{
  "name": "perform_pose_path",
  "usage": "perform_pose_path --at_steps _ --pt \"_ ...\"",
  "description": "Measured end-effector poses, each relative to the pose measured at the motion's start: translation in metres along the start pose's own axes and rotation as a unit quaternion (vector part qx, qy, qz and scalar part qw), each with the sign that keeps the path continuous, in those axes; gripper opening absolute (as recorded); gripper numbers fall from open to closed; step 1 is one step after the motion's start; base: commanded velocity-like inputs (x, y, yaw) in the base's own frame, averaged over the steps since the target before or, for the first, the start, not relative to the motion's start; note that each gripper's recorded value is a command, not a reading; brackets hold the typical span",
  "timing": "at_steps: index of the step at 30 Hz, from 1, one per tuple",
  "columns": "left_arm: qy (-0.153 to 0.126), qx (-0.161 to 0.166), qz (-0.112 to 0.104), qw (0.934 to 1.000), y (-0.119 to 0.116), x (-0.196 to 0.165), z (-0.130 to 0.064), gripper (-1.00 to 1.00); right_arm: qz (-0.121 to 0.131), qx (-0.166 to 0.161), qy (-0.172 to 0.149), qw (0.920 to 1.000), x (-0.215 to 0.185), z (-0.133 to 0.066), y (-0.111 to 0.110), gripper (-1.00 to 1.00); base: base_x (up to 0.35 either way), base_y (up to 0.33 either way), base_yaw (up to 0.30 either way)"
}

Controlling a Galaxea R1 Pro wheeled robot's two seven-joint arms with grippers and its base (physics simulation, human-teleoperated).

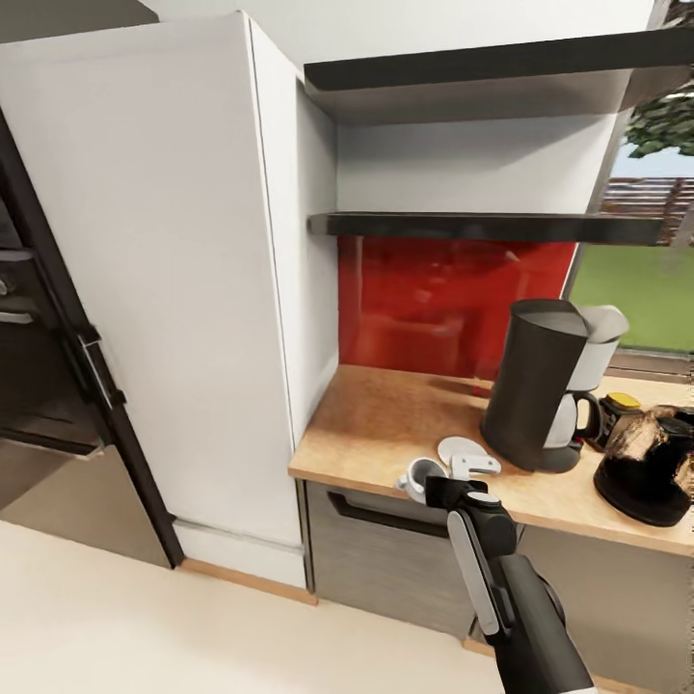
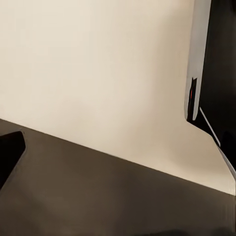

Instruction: Set up a coffee station on the kitchen countertop: keep the coffee maker on the countertop, move the bottle of coffee from the kitchen shelf to the counter next to the coffee maker, place a paper coffee filter on top of the coffee maker, put the saucer next to the coffee maker with the coffee cup on the saucer, and place the electric kettle next to the coffee maker.

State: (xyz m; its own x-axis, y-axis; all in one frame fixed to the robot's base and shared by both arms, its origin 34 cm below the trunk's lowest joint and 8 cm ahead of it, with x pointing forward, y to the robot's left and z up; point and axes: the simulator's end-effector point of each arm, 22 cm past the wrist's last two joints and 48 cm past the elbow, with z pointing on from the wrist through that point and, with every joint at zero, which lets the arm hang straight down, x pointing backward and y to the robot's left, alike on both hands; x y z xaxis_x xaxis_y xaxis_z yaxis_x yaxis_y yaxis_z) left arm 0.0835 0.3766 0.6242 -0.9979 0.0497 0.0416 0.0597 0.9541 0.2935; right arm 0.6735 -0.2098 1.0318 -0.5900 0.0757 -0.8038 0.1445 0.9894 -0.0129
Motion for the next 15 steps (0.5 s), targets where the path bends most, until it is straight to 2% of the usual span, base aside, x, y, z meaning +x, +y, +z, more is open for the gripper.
perform_pose_path --at_steps 5,10,12,15 --pt "0.001 0.000 0.000 1.0000 0.0000 0.0003 0.0000 1.00 0.000 0.000 0.000 1.0000 0.0001 0.0000 -0.0001 -1.00 0.157 0.138 -0.300" --pt "0.001 0.000 0.000 1.0000 -0.0001 0.0003 0.0000 1.00 0.000 0.001 0.000 1.0000 0.0004 0.0002 -0.0006 -1.00 0.109 0.012 -0.298" --pt "0.001 0.000 0.000 1.0000 0.0000 0.0003 0.0000 1.00 0.000 0.002 0.000 1.0000 0.0003 0.0002 -0.0012 -1.00 0.097 0.001 -0.177" --pt "0.001 0.000 0.001 1.0000 0.0007 0.0004 0.0001 1.00 0.000 0.004 0.000 1.0000 -0.0001 0.0003 -0.0023 -1.00 0.091 0.000 -0.024"
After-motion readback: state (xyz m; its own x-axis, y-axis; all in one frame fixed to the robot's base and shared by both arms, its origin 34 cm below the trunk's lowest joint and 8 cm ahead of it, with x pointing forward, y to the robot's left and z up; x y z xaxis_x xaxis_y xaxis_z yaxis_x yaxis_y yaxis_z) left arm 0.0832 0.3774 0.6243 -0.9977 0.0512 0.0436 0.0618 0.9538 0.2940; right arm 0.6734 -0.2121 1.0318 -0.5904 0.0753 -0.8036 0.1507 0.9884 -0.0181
